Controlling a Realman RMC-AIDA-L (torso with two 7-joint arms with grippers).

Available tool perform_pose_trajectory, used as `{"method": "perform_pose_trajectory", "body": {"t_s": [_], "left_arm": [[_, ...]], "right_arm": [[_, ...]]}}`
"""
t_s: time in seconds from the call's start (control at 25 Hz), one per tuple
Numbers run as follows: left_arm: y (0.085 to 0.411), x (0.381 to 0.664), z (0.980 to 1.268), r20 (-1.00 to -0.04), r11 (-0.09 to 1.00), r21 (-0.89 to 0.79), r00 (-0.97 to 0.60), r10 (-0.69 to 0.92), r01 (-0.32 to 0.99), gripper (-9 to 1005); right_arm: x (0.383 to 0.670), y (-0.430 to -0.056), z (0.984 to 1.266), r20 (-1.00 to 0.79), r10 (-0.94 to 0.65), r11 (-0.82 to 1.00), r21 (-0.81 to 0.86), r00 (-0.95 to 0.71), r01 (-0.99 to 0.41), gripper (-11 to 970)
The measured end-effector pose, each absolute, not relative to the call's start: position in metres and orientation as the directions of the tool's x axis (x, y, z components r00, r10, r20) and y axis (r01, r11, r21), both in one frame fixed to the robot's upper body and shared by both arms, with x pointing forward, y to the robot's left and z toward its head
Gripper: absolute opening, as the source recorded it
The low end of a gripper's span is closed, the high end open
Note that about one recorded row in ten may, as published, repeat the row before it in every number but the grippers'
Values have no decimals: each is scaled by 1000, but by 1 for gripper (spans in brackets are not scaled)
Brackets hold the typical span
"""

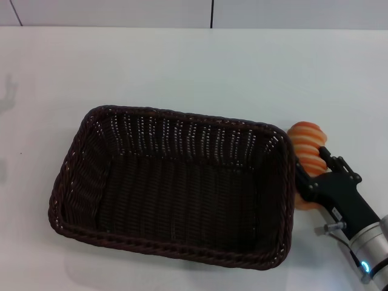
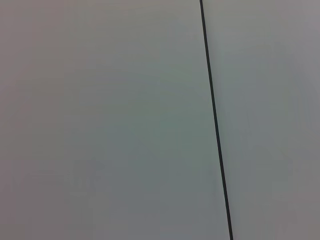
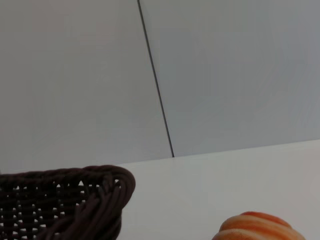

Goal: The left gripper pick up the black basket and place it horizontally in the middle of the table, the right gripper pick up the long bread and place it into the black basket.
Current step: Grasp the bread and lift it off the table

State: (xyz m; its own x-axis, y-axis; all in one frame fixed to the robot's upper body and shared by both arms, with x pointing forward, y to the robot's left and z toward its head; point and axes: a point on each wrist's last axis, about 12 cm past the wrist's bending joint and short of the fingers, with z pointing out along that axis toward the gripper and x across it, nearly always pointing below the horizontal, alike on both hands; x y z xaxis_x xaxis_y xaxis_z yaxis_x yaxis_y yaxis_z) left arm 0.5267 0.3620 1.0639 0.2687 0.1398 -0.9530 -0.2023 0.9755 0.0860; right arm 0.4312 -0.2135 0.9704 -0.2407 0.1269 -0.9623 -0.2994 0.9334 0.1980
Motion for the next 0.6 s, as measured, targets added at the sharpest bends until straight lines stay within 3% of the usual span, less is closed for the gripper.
{"method": "perform_pose_trajectory", "body": {"t_s": [0.28, 0.52, 0.6], "left_arm": [[363, 525, 1064, -952, 975, 86, 270, 141, -206, 762], [363, 525, 1064, -952, 976, 94, 268, 146, -199, 762], [363, 525, 1063, -953, 976, 95, 266, 147, -197, 762]], "right_arm": [[422, -220, 977, -969, 177, 943, 217, -173, -252, 629], [392, -235, 1010, -966, 201, 966, 168, 162, -195, 603], [383, -230, 1027, -926, 232, 952, 153, 298, -266, 595]]}}
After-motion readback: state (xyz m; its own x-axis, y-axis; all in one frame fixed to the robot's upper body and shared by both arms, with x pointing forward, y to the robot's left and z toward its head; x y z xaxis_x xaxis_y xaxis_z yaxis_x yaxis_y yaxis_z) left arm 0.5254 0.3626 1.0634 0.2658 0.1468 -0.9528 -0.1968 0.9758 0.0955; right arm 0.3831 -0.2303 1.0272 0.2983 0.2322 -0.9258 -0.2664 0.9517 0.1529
